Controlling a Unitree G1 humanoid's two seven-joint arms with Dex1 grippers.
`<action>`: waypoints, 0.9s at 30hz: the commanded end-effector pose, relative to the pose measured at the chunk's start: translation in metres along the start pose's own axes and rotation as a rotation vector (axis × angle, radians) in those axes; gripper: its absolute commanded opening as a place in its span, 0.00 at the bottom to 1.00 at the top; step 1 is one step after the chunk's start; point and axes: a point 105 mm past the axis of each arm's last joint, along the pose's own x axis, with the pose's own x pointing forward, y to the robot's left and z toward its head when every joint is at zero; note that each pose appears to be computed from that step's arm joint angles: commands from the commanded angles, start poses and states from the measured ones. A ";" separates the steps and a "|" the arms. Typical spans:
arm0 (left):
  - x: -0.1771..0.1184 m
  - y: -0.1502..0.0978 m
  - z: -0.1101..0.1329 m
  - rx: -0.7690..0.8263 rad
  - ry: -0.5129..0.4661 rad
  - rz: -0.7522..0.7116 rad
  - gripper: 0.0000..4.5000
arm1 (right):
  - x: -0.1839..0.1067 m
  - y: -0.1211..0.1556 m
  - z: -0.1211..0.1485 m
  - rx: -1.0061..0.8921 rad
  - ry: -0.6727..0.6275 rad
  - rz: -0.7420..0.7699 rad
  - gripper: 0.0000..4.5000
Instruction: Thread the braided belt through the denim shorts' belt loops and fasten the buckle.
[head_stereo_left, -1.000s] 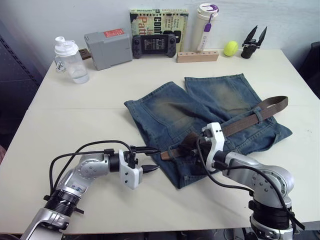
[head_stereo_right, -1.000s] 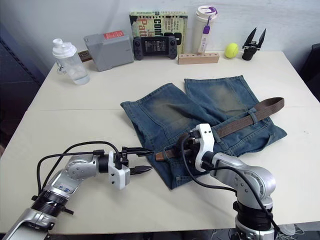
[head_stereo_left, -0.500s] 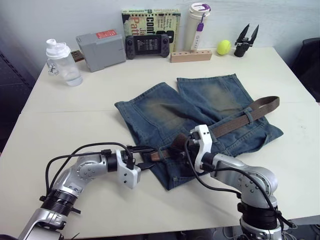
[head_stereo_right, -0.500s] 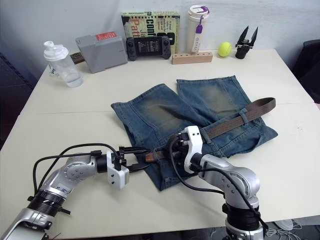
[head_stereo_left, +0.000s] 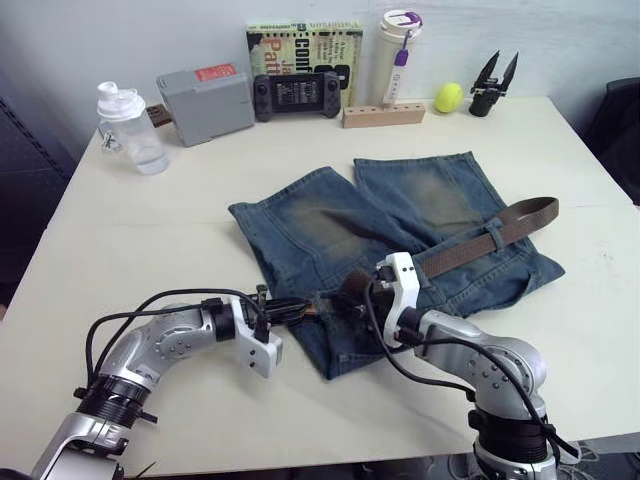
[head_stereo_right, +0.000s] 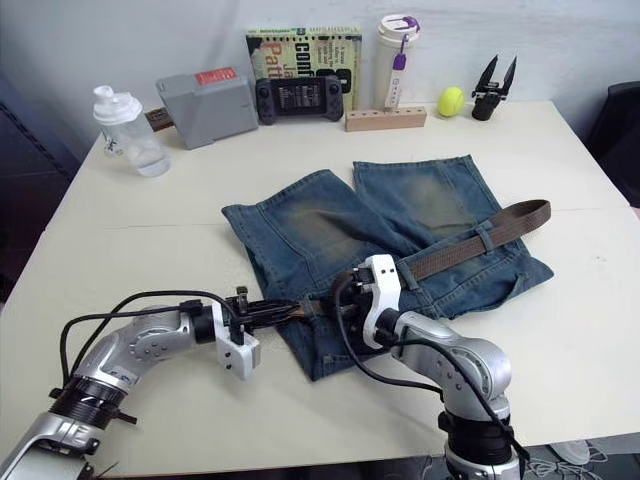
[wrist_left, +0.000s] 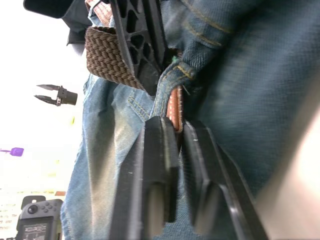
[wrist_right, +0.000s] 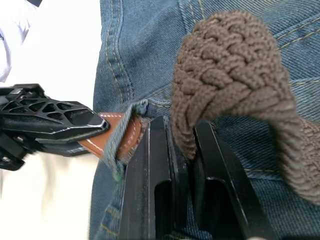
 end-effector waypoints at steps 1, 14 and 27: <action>-0.004 -0.014 -0.003 -0.023 0.028 -0.052 0.01 | 0.005 0.010 -0.012 0.013 0.052 0.042 0.00; -0.017 -0.008 0.008 0.033 0.031 -0.106 0.00 | -0.021 0.002 0.024 0.077 -0.114 -0.019 0.43; -0.015 -0.008 0.005 0.006 0.054 -0.074 0.00 | -0.084 0.013 0.031 -0.186 -0.073 0.032 0.87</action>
